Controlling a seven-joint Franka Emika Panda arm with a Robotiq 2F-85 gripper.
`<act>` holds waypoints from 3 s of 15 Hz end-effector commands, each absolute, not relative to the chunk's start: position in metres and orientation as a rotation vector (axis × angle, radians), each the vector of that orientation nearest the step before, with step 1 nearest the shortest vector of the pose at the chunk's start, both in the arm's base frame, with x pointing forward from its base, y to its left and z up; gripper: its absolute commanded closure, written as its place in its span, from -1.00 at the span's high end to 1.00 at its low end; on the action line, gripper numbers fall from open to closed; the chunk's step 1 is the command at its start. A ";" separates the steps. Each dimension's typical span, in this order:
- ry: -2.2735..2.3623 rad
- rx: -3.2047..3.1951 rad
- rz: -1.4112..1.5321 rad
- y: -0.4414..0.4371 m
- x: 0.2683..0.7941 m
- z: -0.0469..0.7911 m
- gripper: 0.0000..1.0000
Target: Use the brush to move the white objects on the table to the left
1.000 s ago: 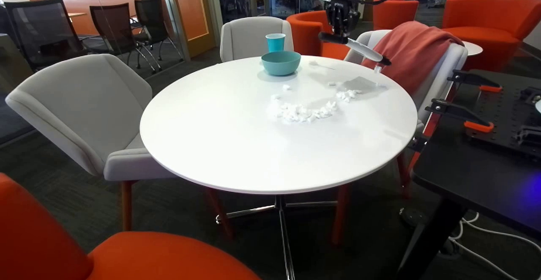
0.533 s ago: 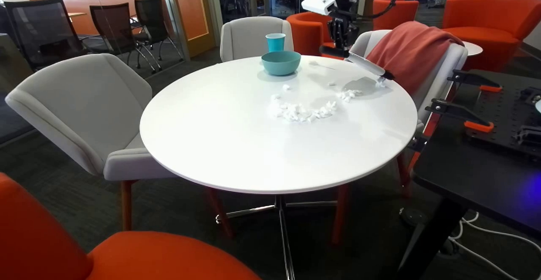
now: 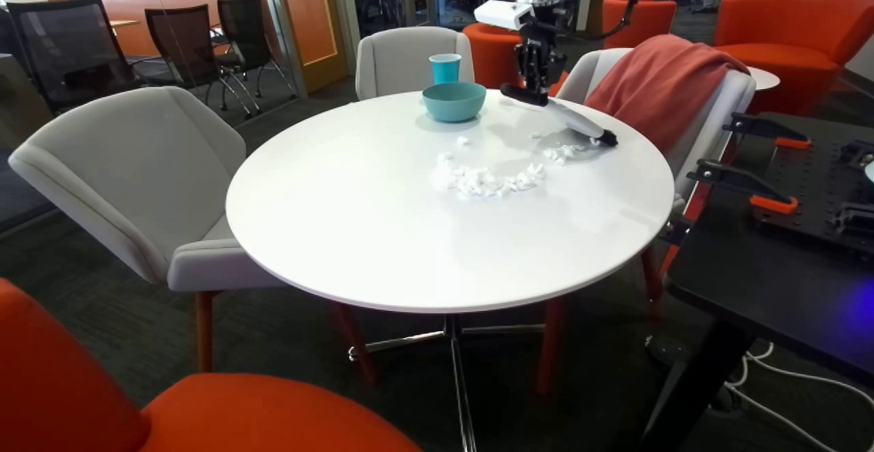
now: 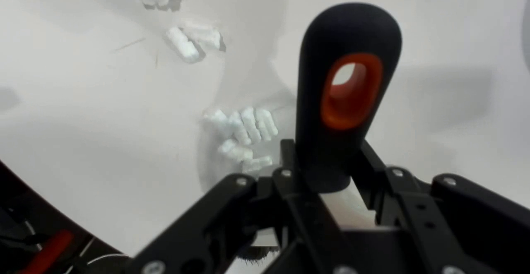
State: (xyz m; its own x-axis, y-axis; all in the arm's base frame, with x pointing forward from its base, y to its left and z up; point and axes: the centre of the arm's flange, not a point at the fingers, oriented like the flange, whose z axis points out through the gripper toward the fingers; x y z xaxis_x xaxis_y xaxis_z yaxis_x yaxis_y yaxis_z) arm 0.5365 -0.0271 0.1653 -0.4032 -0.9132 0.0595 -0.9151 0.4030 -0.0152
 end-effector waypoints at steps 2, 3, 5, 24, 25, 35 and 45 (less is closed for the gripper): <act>-2.573 1.908 0.003 0.001 0.534 0.173 -0.76; -2.553 1.954 -0.015 0.010 0.533 0.175 -0.76; -2.504 2.036 -0.064 0.029 0.531 0.178 -0.76; -2.078 2.586 -0.292 0.202 0.506 0.224 -0.76; -2.098 2.560 -0.234 0.203 0.505 0.226 -0.76; -2.200 2.405 0.186 0.127 0.550 0.269 -0.76; -2.026 2.627 -0.026 0.068 0.602 0.255 -0.76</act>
State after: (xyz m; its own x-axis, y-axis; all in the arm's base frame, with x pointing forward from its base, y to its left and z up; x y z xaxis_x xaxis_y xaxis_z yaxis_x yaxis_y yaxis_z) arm 0.5838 0.0714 0.2549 0.2111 -0.9745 -0.0758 -0.9680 -0.1976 -0.1549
